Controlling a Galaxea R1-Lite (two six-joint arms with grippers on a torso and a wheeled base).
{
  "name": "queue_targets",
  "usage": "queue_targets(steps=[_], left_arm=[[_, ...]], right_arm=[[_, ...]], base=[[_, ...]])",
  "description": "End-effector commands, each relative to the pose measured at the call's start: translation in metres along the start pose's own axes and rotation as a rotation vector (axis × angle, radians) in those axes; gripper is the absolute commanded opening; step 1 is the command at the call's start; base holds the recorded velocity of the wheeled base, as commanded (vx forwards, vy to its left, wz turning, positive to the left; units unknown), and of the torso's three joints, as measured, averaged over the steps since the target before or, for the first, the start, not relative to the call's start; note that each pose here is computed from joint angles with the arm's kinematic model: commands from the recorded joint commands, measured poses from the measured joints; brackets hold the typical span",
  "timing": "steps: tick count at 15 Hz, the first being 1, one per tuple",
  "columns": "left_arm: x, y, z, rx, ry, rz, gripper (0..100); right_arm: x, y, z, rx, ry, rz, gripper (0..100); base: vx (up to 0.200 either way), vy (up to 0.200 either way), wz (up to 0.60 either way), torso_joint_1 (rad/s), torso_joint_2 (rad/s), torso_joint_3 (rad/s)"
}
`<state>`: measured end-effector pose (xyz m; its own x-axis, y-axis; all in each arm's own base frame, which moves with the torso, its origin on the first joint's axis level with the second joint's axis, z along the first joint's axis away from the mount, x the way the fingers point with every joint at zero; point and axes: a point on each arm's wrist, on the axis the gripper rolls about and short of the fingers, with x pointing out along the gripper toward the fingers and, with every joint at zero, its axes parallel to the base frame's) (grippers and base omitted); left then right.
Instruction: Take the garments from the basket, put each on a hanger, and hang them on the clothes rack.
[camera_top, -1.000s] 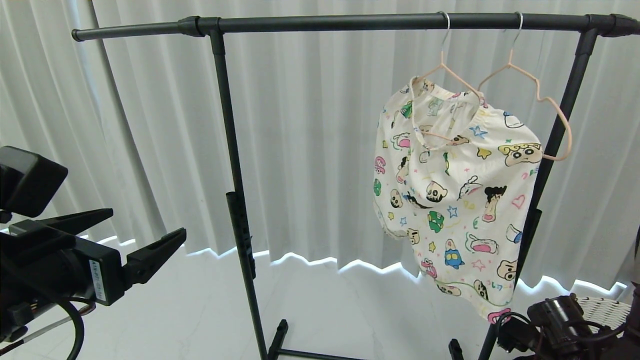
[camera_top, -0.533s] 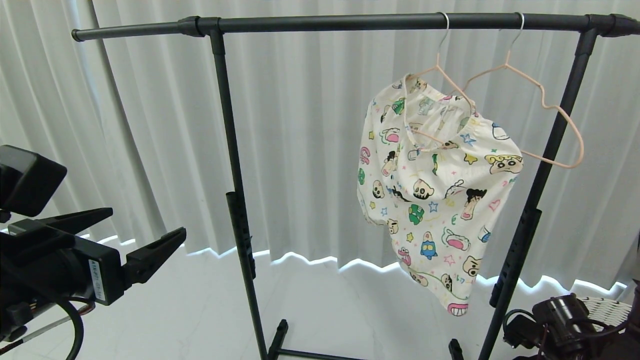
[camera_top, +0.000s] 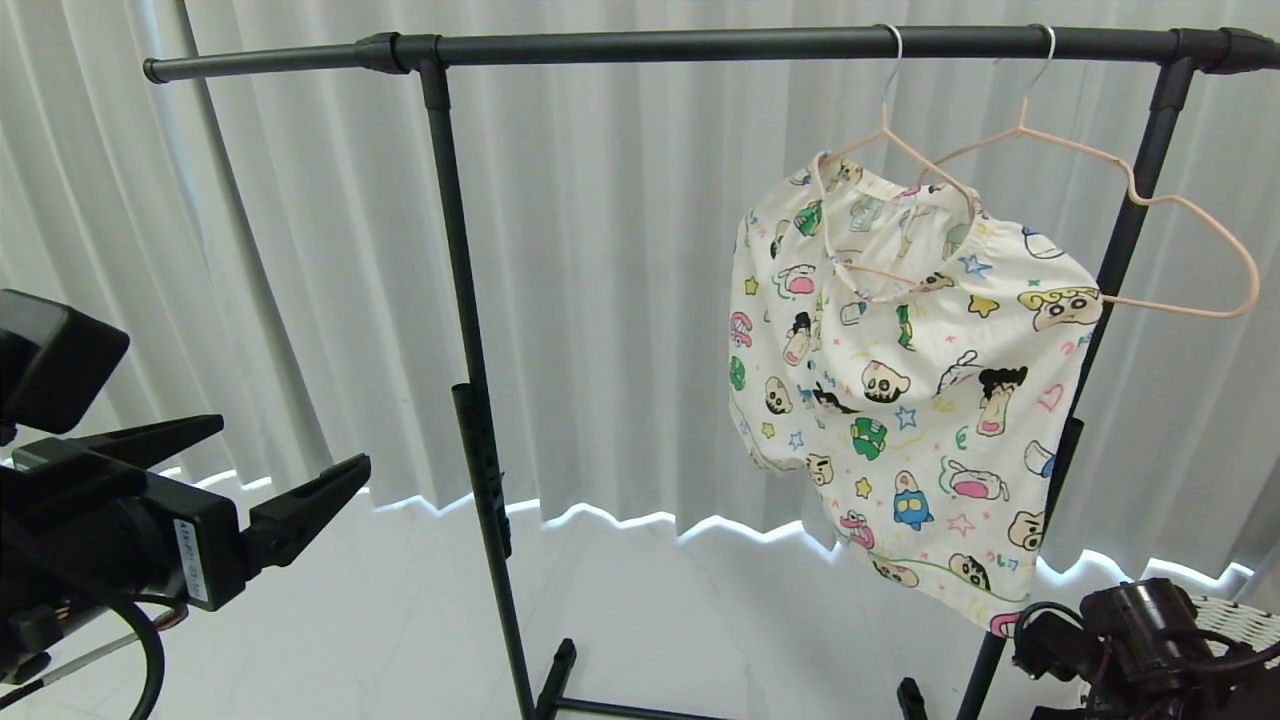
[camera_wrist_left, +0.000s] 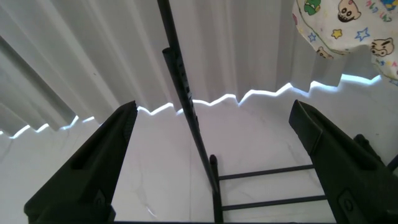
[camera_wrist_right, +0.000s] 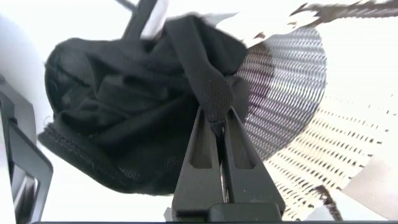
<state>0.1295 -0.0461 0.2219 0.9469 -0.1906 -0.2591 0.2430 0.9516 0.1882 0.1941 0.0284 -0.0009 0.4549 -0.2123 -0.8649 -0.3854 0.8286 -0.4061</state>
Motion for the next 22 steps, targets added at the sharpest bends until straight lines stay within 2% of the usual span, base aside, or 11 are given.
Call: queue_targets(steps=[1,5,7,8,10,12,15,22], left_arm=[[0.001,0.0,-0.002,0.0,0.007,-0.002,100],[0.005,-0.005,-0.004,0.014,0.027,-0.025,100],[0.006,-0.008,-0.013,0.027,0.057,-0.044,100],[0.006,-0.01,-0.023,0.04,0.089,-0.05,100],[0.005,-0.013,-0.029,0.075,0.107,-0.066,100],[0.006,-0.014,-0.03,0.085,0.108,-0.073,100],[0.005,-0.016,-0.029,0.091,0.099,-0.092,100],[0.004,-0.017,-0.028,0.089,0.095,-0.097,100]], right_arm=[[-0.028,-0.012,0.02,0.024,-0.166,-0.038,0],[-0.119,-0.049,0.05,0.034,-0.231,-0.003,0],[-0.162,-0.066,0.056,0.056,-0.268,0.007,0],[-0.18,-0.072,0.056,0.059,-0.291,0.006,0],[-0.208,-0.08,0.056,0.065,-0.334,-0.008,0],[-0.228,-0.085,0.057,0.066,-0.381,-0.018,0],[-0.245,-0.084,0.059,0.037,-0.407,-0.002,0],[-0.258,-0.07,0.078,-0.058,-0.47,0.054,0]], base=[[0.0,0.0,0.0,0.0,0.0,0.0],[0.0,0.0,0.0,0.0,0.0,0.0],[0.0,0.0,0.0,0.0,0.0,0.0],[0.0,0.0,0.0,0.0,0.0,0.0],[0.0,0.0,0.0,0.0,0.0,0.0],[0.0,0.0,0.0,0.0,0.0,0.0],[-0.2,0.0,0.0,0.007,0.0,-0.001],[-0.2,0.0,0.0,0.004,0.0,0.002]])
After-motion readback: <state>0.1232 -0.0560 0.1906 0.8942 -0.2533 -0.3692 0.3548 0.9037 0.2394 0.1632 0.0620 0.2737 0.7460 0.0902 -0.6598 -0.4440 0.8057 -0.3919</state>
